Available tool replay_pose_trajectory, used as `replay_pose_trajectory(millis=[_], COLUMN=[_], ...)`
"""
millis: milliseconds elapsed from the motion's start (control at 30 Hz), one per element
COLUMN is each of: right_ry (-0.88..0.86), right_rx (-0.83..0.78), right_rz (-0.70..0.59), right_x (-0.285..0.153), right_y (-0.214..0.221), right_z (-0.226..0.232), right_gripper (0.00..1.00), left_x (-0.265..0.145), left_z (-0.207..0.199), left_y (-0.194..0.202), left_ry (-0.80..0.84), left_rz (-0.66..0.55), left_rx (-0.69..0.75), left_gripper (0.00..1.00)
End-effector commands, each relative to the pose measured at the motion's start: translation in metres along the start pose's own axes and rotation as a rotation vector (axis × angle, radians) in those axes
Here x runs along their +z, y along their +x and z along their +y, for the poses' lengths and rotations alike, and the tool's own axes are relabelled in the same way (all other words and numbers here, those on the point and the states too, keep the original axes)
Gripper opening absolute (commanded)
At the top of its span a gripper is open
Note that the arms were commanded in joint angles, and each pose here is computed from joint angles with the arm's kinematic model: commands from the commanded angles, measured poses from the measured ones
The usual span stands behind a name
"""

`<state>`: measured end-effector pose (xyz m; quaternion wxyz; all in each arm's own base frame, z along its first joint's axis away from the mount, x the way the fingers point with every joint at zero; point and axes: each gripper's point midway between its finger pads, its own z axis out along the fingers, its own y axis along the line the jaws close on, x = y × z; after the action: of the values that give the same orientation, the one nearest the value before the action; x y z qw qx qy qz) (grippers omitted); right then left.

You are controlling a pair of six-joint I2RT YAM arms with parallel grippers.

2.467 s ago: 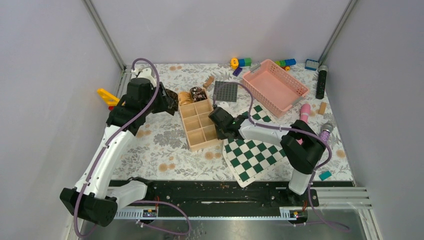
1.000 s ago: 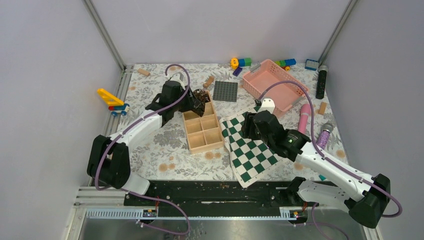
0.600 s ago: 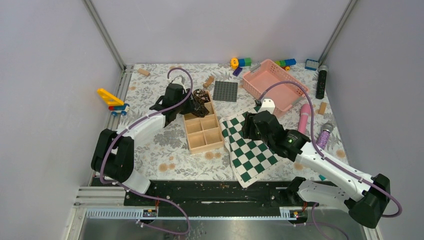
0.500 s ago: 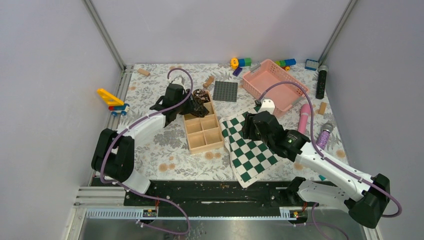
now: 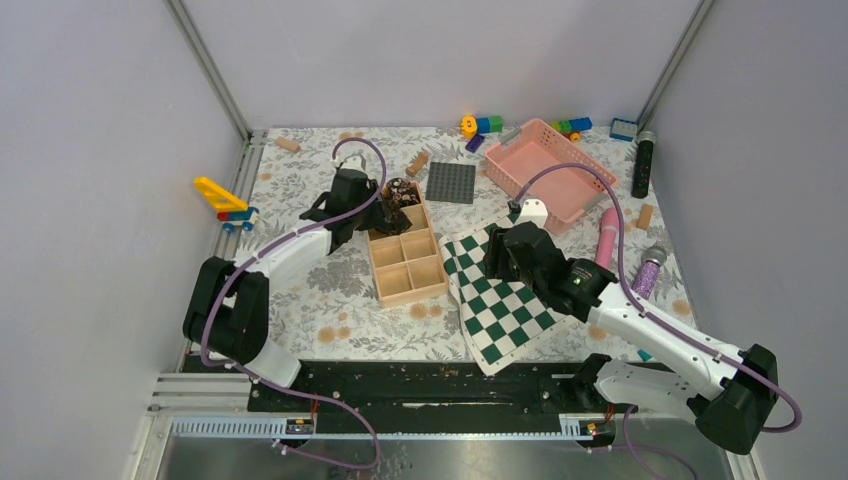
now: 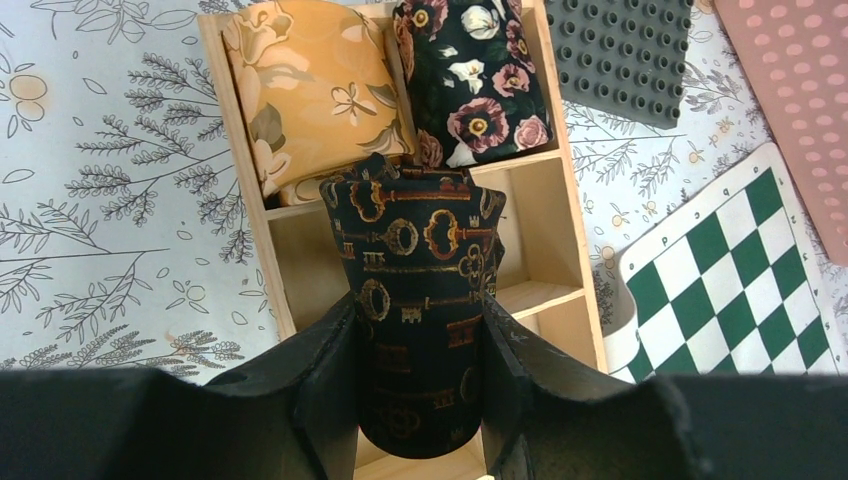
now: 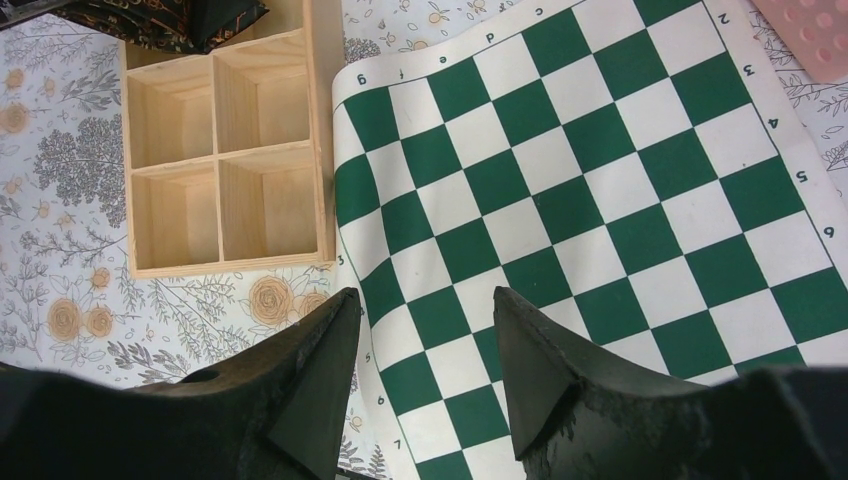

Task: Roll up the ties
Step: Place the tie in the storage box.

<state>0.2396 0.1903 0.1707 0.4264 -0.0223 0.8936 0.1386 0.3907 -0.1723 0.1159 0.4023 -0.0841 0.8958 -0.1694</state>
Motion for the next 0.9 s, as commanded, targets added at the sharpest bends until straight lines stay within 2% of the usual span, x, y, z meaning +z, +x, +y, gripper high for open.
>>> replay_pose_trajectory(millis=[0,367,867], right_ry=[0.002,0.003,-0.005], right_rx=[0.024,0.025,0.035], right_rz=[-0.008,0.004,0.017], right_x=[0.002,0.005,0.006], right_y=[-0.002,0.0,0.002], right_z=[0.0,0.001,0.003], right_gripper=[0.59,0.59,0.59], left_x=[0.004,0.008,0.014], left_z=[0.005,0.019,0.036], left_y=[-0.007,0.011,0.014], left_ry=[-0.031,-0.071,-0.172], left_rz=[-0.036,0.006,0.02], left_rx=[0.014,0.019,0.031], left_gripper=[0.21,0.2,0.19])
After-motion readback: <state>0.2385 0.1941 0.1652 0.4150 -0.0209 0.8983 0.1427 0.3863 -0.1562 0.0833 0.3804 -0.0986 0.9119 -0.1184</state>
